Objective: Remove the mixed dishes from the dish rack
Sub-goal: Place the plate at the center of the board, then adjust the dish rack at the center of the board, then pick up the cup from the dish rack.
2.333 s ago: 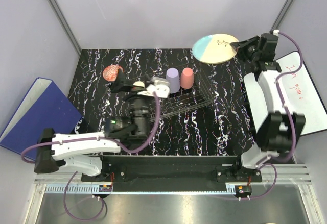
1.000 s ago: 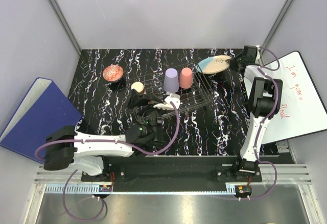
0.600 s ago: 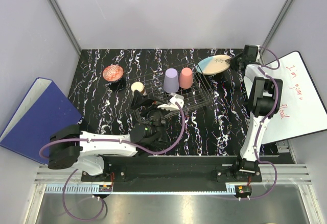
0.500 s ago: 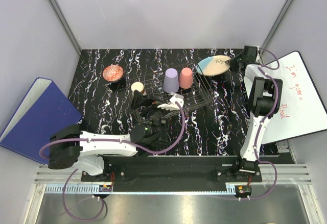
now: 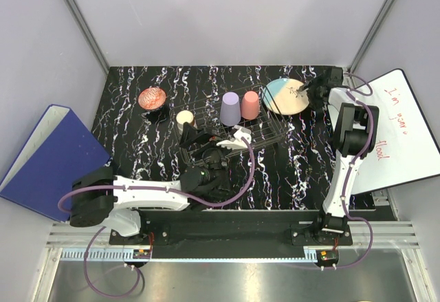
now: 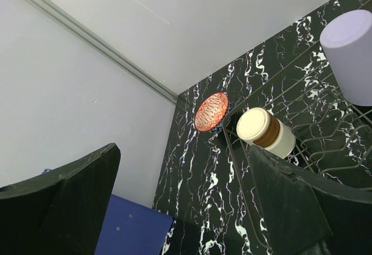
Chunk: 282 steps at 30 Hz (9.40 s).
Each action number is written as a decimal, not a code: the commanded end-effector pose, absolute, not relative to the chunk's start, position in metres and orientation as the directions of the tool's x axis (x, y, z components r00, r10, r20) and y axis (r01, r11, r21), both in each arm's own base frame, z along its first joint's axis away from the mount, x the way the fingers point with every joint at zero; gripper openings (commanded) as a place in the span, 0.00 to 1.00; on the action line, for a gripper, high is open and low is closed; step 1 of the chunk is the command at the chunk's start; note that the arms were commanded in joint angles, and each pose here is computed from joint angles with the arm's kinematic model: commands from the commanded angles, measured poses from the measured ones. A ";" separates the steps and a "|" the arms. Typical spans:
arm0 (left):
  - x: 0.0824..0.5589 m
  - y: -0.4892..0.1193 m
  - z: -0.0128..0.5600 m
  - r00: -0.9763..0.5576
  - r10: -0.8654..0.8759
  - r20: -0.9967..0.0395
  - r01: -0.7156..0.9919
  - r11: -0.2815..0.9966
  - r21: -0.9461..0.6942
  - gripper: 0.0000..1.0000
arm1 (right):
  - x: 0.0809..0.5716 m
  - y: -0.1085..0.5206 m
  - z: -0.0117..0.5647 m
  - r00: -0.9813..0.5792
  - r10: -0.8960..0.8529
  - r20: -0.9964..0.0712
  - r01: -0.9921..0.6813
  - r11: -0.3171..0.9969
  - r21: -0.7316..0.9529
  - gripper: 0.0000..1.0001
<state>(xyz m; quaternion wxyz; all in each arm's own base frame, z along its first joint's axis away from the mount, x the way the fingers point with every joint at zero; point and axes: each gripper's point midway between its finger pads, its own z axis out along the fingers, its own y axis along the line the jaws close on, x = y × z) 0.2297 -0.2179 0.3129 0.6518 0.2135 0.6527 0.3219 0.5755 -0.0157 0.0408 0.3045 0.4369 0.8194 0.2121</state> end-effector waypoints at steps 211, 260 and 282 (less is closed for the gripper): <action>0.308 -0.132 0.233 -0.528 -0.219 -0.821 -0.145 0.975 -0.167 0.99 | 0.500 0.284 0.217 -0.501 -0.011 -0.866 -0.288 0.945 0.154 0.32; 0.243 -0.261 0.404 -0.397 -0.537 -0.744 0.744 0.286 -0.604 0.99 | 0.281 0.232 0.429 -0.352 0.642 -0.681 -0.647 0.359 0.673 0.00; 0.245 -0.278 0.390 -0.490 -0.443 -0.751 0.727 0.268 -0.632 0.00 | 0.284 0.261 0.373 -0.502 0.529 -0.684 -0.578 0.383 0.721 0.74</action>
